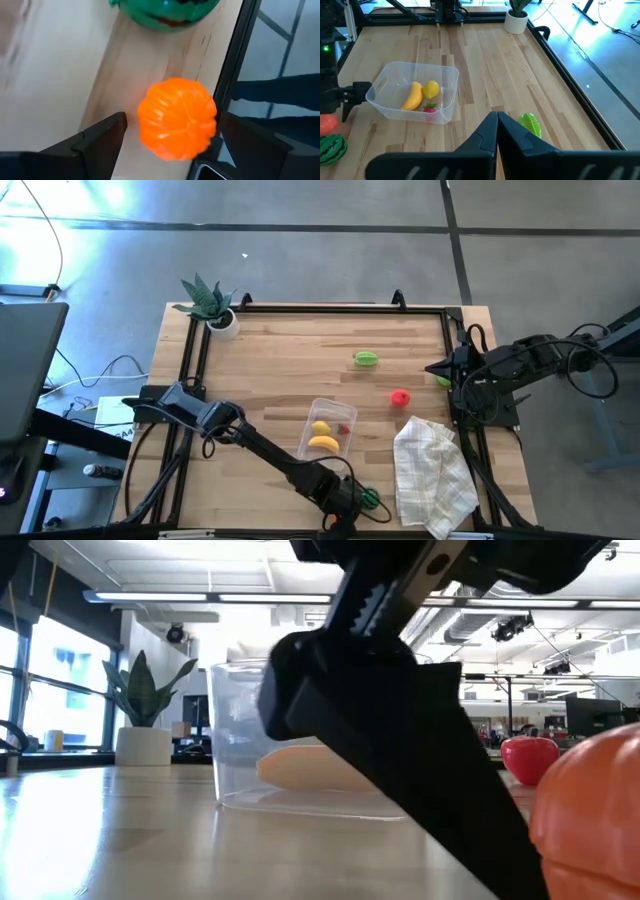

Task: Pick and placing Produce into tupperware
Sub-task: Put the pumpkin into the transparent bin

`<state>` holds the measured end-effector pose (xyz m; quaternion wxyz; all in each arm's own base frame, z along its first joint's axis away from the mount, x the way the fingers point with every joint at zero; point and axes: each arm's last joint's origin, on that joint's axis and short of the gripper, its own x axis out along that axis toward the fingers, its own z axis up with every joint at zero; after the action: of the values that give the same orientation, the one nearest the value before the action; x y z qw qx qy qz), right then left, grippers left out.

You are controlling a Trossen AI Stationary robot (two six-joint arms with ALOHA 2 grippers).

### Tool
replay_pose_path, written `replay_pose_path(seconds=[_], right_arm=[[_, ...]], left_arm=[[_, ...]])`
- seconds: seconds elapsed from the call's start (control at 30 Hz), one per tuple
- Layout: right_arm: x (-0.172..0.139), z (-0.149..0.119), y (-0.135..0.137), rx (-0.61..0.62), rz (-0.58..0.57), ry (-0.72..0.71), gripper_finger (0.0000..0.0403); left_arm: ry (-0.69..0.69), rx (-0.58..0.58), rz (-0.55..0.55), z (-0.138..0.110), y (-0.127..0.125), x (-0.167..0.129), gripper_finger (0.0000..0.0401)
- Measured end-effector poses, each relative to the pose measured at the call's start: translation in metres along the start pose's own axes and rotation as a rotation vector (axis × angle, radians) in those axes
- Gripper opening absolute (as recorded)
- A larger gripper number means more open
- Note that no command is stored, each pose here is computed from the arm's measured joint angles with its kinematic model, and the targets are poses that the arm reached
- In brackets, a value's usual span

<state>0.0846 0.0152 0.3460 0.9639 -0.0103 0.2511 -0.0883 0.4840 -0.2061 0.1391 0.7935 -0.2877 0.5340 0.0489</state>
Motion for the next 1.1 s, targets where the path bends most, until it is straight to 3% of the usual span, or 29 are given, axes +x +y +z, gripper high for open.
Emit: replay_pose_path(seconds=[1.1], right_arm=[[0.0000, 0.0000, 0.0000, 0.000, 0.000, 0.000, 0.0000]], left_arm=[[0.002, 0.634, -0.023, -0.0018, -0.0028, 0.0000, 0.0317]])
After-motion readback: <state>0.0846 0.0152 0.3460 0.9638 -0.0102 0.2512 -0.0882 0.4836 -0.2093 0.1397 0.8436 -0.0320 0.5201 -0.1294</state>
